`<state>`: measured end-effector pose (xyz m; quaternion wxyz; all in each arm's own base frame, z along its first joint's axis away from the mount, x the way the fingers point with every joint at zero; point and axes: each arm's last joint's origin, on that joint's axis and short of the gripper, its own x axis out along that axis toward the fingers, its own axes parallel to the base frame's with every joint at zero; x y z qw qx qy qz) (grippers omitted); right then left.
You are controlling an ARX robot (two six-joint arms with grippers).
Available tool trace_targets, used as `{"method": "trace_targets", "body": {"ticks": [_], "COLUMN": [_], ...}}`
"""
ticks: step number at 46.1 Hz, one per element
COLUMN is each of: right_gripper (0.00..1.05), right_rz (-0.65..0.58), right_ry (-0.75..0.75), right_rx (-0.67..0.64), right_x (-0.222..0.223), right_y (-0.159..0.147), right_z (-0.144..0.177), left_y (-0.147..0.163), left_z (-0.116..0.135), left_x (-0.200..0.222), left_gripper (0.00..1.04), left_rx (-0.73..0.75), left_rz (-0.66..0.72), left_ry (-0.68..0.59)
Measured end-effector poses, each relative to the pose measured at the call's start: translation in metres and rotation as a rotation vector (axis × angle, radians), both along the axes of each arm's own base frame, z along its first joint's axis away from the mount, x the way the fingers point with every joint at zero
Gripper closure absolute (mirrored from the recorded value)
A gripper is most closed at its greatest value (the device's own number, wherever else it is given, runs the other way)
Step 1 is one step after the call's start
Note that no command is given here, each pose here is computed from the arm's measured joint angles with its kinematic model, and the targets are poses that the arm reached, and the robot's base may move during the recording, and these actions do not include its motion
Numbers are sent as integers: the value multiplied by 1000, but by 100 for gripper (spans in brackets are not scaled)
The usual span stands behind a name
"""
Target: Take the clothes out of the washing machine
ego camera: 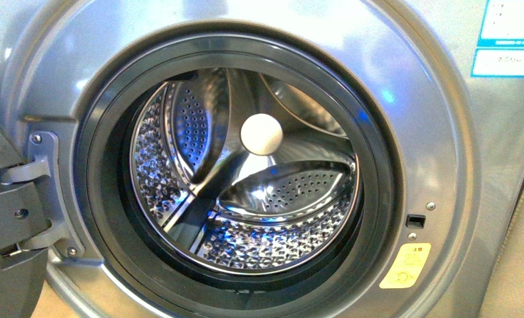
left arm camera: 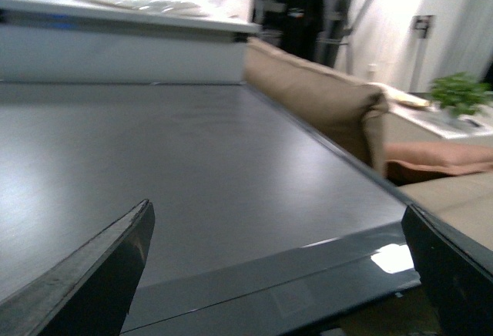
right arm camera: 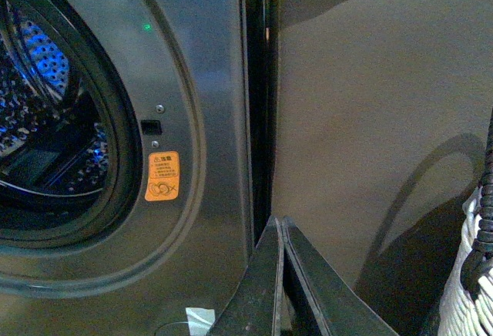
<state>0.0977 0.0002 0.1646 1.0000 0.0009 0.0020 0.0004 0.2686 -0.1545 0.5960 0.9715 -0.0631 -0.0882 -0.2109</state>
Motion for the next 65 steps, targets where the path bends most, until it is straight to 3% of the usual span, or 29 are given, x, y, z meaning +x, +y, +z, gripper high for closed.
{"method": "trace_targets", "body": {"ticks": [3, 7, 14, 16, 19, 25, 33, 43, 52, 65], "right_gripper": [102, 102, 102, 102, 102, 102, 102, 102, 102, 102], "right_rz": [1, 0, 3, 0, 0, 1, 0, 0, 2, 1], "right_ry": [-2, -2, -2, -2, -2, -2, -2, -2, -2, -2], "right_rx": [0, 0, 0, 0, 0, 0, 0, 0, 0, 0], "right_x": [0, 0, 0, 0, 0, 0, 0, 0, 0, 0], "right_y": [0, 0, 0, 0, 0, 0, 0, 0, 0, 0], "right_z": [0, 0, 0, 0, 0, 0, 0, 0, 0, 0], "left_y": [18, 42, 80, 90, 104, 115, 120, 133, 140, 154], "left_z": [-1, 8, 2, -13, -60, -137, -230, -315, -338, -377], "left_x": [1, -8, -43, -61, -87, -107, -100, -107, -127, -136], "left_gripper": [7, 7, 31, 39, 55, 77, 102, 101, 101, 101], "left_rx": [-3, -62, -5, -9, -5, 21, 95, 139, 117, 127], "left_rz": [239, 446, 426, 414, 420, 429, 414, 432, 411, 424], "left_ry": [70, 79, 32, 1, -18, 2, 120, 220, 152, 191]}}
